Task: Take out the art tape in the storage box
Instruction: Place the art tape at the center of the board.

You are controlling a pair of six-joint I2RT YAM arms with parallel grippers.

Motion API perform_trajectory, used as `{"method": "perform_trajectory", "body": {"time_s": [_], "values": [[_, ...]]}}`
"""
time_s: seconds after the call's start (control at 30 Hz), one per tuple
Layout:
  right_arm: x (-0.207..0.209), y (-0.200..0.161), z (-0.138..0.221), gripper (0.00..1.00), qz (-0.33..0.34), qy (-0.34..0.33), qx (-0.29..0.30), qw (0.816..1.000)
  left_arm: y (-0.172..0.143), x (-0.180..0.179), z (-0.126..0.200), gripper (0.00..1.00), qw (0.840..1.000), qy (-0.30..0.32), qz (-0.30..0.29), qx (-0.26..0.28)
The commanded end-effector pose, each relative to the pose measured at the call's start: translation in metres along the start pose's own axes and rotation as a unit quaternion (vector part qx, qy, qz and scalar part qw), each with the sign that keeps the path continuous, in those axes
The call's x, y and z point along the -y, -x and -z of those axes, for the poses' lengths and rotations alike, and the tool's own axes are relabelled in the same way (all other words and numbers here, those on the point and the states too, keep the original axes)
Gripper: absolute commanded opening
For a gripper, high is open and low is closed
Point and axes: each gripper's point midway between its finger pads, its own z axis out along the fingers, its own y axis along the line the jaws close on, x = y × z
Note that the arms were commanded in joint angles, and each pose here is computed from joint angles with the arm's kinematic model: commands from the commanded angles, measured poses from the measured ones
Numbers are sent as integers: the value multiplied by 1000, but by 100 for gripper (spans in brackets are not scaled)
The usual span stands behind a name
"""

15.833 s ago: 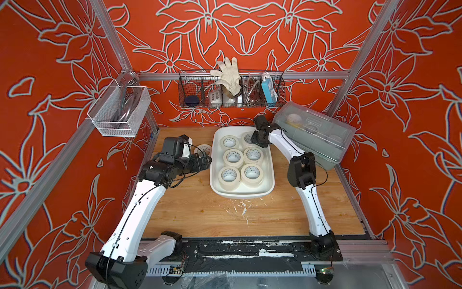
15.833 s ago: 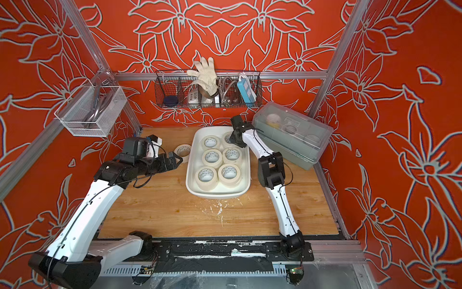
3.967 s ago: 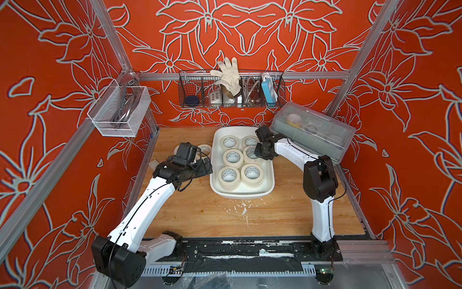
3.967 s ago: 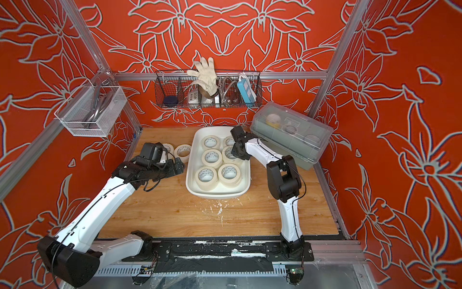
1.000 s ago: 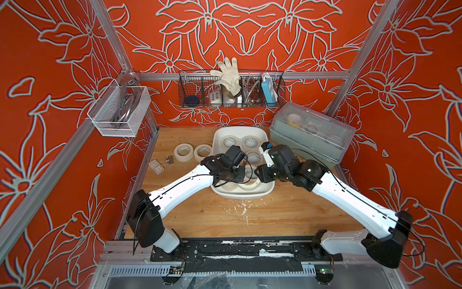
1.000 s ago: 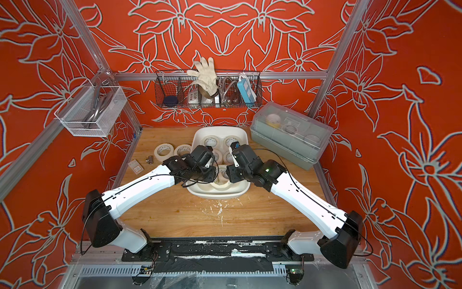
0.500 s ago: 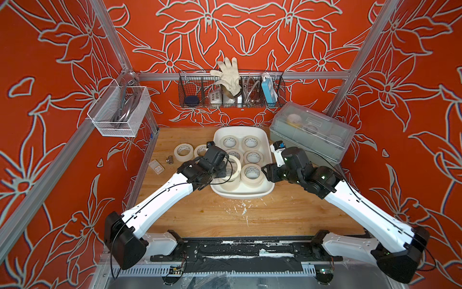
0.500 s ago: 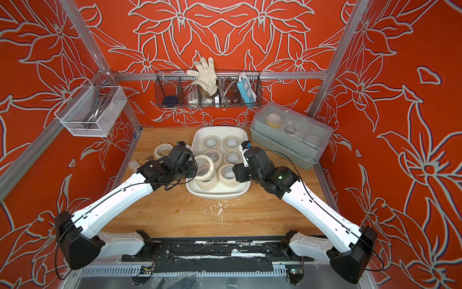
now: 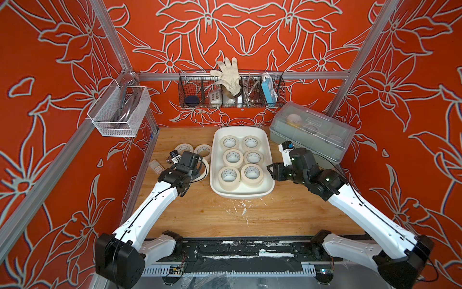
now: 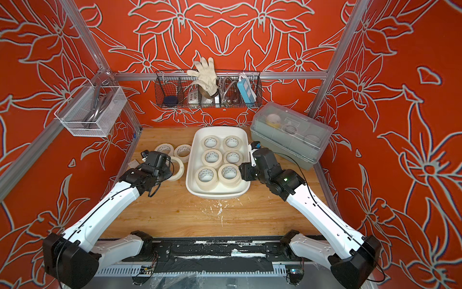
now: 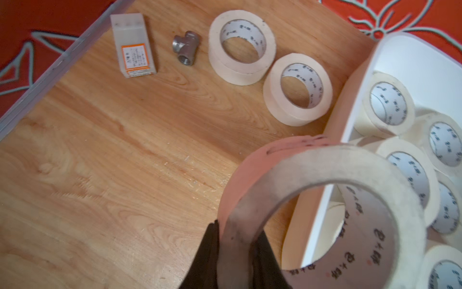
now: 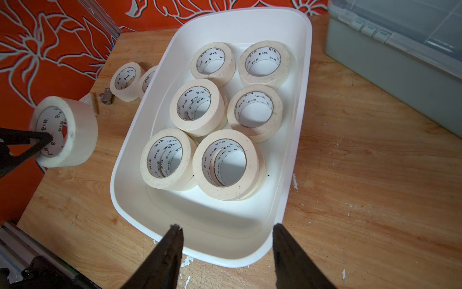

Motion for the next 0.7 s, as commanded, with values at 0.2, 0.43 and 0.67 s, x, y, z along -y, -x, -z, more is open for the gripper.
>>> {"method": "perform_trajectory", "body": {"time_s": [0.2, 0.43, 0.67], "values": [[7, -8, -4, 61, -17, 2, -11, 1000, 18, -8, -35, 0, 997, 24, 63, 20], [10, -11, -7, 61, -21, 1, -17, 1000, 3, 3, -72, 0, 997, 43, 58, -21], [13, -11, -6, 61, -21, -2, -21, 1000, -17, 13, -111, 0, 995, 54, 51, -69]]}}
